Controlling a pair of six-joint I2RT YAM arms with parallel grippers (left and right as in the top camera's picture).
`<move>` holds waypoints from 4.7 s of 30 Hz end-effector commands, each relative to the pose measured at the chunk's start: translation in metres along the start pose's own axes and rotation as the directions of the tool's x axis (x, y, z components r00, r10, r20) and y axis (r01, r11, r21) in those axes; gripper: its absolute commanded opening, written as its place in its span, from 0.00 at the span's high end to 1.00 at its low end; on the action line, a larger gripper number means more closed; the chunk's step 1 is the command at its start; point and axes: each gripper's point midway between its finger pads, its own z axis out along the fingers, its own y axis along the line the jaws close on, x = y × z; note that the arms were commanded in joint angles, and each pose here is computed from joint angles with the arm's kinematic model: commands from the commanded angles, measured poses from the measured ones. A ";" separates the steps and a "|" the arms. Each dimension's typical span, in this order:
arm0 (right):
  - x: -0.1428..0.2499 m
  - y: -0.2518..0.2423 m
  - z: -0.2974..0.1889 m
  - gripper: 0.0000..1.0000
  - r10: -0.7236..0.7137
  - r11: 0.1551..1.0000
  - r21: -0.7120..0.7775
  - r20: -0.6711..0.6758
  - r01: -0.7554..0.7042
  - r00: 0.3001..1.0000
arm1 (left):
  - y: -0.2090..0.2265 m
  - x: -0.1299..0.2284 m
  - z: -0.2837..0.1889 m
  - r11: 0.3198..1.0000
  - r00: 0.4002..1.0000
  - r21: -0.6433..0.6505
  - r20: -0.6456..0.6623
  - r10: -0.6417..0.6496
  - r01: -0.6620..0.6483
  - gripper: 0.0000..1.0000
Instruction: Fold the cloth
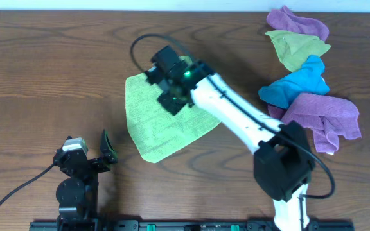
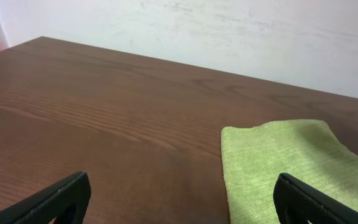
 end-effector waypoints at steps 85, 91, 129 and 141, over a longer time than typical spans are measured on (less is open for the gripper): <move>0.191 0.022 0.068 0.99 0.247 0.963 -0.034 -0.292 -0.268 0.924 | 0.004 0.016 0.003 1.000 0.999 -0.013 -0.034 0.022 -0.022 0.05; 0.195 0.016 0.067 0.99 0.286 0.957 0.046 -0.297 -0.285 0.911 | 0.004 0.016 0.003 1.000 0.999 -0.013 -0.034 0.022 -0.022 0.05; 0.088 0.053 -0.125 0.01 0.262 0.940 -0.308 0.374 -0.148 0.890 | -0.063 -0.046 -0.013 0.766 0.842 0.402 -0.026 -0.538 0.502 0.05; 0.082 0.012 -0.139 0.01 0.428 0.873 -0.412 0.390 -0.262 0.815 | -0.099 -0.042 0.034 0.820 0.875 0.351 -0.355 -0.331 0.452 0.04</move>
